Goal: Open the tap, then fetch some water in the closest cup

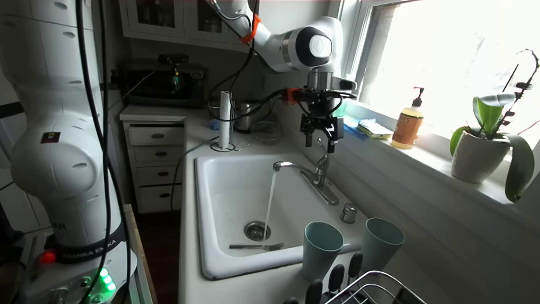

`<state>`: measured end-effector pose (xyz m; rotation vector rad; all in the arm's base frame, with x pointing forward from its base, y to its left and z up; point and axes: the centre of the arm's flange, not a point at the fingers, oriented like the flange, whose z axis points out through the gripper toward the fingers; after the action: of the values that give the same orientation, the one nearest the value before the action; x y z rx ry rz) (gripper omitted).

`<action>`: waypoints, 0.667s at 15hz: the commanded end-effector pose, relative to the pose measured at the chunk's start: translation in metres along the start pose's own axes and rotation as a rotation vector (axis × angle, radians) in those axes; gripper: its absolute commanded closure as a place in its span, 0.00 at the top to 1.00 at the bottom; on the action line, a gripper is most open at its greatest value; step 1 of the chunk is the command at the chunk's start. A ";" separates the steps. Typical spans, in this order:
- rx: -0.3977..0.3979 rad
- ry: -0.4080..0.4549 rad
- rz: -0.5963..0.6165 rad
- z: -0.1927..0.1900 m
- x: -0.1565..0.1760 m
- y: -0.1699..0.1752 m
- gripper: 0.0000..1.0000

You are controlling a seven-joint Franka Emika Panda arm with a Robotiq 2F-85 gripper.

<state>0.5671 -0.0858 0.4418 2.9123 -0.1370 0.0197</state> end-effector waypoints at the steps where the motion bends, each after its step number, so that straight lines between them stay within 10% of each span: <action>1: 0.064 -0.095 -0.009 0.009 0.000 0.038 1.00; 10: 0.302 -0.222 -0.035 0.041 -0.053 0.132 1.00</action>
<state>0.5164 -0.1938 0.4257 3.1630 -0.0933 -0.2914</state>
